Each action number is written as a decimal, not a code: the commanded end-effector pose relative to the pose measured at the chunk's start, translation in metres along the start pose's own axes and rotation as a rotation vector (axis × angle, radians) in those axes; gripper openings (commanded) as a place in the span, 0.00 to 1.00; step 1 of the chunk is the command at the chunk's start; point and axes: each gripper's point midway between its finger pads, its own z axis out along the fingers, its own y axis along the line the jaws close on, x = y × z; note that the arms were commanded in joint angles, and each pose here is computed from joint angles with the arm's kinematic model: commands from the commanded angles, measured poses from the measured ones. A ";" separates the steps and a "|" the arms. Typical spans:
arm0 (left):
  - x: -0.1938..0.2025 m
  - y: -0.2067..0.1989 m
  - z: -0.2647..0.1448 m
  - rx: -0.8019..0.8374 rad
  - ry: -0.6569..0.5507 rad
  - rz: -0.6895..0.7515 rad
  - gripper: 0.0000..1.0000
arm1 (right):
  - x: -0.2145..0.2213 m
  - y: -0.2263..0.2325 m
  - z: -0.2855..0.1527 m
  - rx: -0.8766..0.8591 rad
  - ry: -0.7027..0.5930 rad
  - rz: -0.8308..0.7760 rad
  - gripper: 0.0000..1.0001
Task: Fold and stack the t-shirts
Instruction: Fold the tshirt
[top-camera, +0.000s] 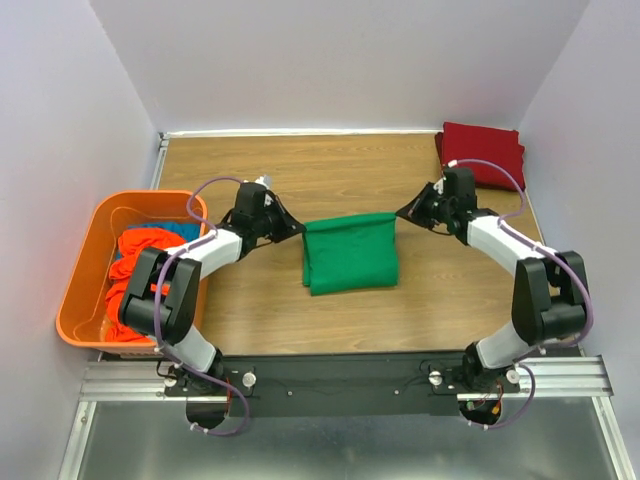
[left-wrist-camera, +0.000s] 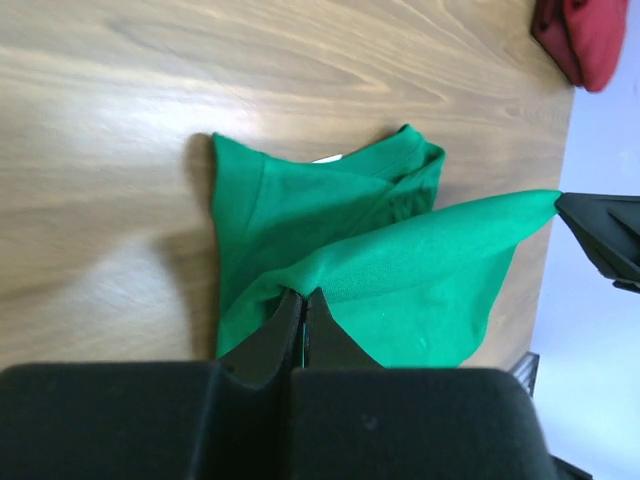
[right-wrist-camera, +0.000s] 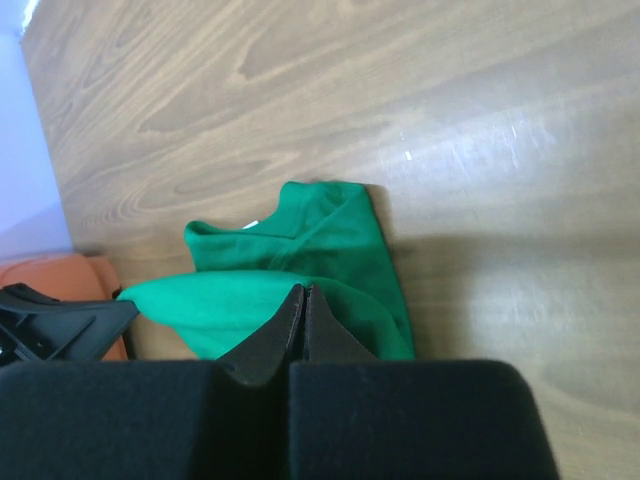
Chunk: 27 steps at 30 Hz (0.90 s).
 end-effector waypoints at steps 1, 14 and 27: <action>-0.015 0.025 0.004 -0.068 0.005 0.013 0.00 | -0.027 -0.001 0.014 0.054 -0.063 -0.030 0.04; -0.064 0.044 0.033 -0.039 -0.025 -0.045 0.02 | -0.059 0.022 0.098 -0.052 0.009 -0.074 0.13; -0.110 0.015 0.001 -0.059 -0.133 0.049 0.41 | 0.072 0.084 0.001 -0.272 0.188 -0.298 0.33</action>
